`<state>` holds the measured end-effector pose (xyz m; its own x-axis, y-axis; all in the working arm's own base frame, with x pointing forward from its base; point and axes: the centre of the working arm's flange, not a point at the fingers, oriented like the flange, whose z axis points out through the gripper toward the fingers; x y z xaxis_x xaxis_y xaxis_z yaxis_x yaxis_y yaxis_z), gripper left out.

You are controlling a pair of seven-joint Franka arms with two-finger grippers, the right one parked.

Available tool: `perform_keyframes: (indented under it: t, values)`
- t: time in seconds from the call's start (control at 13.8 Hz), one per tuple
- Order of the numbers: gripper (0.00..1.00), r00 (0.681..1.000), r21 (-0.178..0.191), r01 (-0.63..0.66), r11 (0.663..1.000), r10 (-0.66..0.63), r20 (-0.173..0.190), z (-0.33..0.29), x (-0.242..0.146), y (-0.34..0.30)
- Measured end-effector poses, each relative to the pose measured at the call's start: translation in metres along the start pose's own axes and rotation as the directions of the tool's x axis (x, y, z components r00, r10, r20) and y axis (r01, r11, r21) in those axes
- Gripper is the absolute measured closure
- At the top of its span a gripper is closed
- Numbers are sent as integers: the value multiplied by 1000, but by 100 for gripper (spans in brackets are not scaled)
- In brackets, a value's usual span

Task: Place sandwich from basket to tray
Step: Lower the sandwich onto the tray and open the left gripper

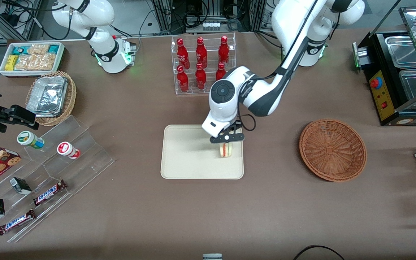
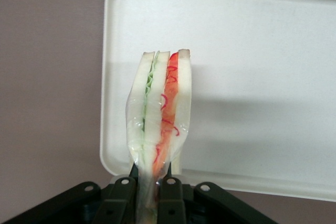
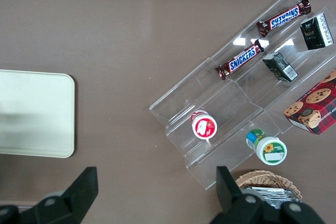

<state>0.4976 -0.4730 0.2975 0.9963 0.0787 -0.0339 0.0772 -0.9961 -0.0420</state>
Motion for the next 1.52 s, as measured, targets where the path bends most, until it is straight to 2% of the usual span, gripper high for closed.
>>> perform_keyframes:
  t: [0.15,0.36,0.87,1.02,1.38,1.52]
  values:
    - [85,1000,6,-7,1000,7,-8,8,4,4]
    - [85,999,-5,-12,1000,11,-46,18,11,7]
    - [85,998,8,-1,1000,2,-65,53,14,10]
    - [70,998,6,0,1000,0,-66,52,14,11]
    - [19,996,-18,24,1000,-26,-90,30,20,13]
    - [1,994,-5,68,998,-69,-90,0,23,6]
